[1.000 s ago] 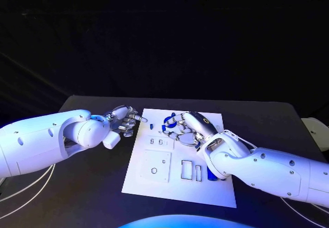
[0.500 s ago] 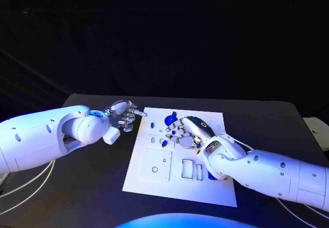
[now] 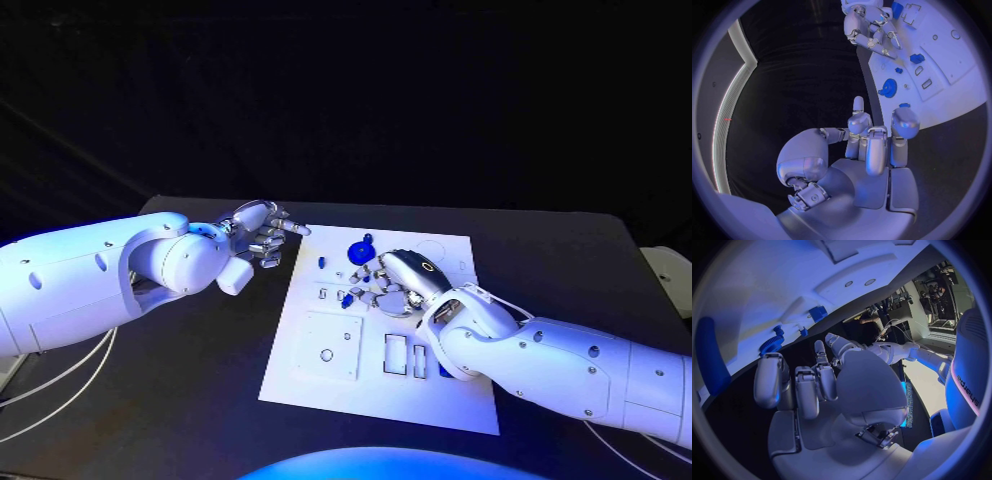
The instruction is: Assemble the parts on the task board
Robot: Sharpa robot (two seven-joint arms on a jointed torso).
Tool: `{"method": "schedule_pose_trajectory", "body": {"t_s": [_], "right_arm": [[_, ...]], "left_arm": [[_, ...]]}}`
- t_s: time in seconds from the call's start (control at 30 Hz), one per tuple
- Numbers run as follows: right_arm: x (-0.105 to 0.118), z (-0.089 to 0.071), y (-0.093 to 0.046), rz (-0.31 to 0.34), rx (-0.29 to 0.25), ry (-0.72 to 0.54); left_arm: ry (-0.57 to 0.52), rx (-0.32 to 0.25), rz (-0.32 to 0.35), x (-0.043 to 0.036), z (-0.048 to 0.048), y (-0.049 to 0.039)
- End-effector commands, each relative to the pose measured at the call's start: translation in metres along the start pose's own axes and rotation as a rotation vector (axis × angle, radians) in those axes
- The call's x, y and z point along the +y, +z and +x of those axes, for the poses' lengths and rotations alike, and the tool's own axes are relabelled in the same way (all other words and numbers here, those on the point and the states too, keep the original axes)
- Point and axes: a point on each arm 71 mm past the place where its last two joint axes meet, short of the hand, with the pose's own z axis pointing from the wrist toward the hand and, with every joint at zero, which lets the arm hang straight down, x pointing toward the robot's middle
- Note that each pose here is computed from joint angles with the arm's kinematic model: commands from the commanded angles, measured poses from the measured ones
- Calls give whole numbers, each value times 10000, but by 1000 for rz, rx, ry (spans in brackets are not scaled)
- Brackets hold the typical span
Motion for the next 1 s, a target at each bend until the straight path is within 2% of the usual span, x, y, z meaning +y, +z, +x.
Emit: {"method": "schedule_pose_trajectory", "body": {"t_s": [0.03,0.33,0.47,0.7,1.0], "right_arm": [[41,12,-25,-15,22,-19],[121,-53,-73,-28,34,-24],[157,-97,-83,-30,58,-28],[202,-233,-57,-40,137,-62],[223,-494,108,-74,268,-182]], "left_arm": [[4,2,22,-30,12,2],[2,7,26,-36,32,13],[-1,2,32,-41,40,16],[-3,-6,55,-57,61,15],[-1,-12,96,-85,105,17]]}}
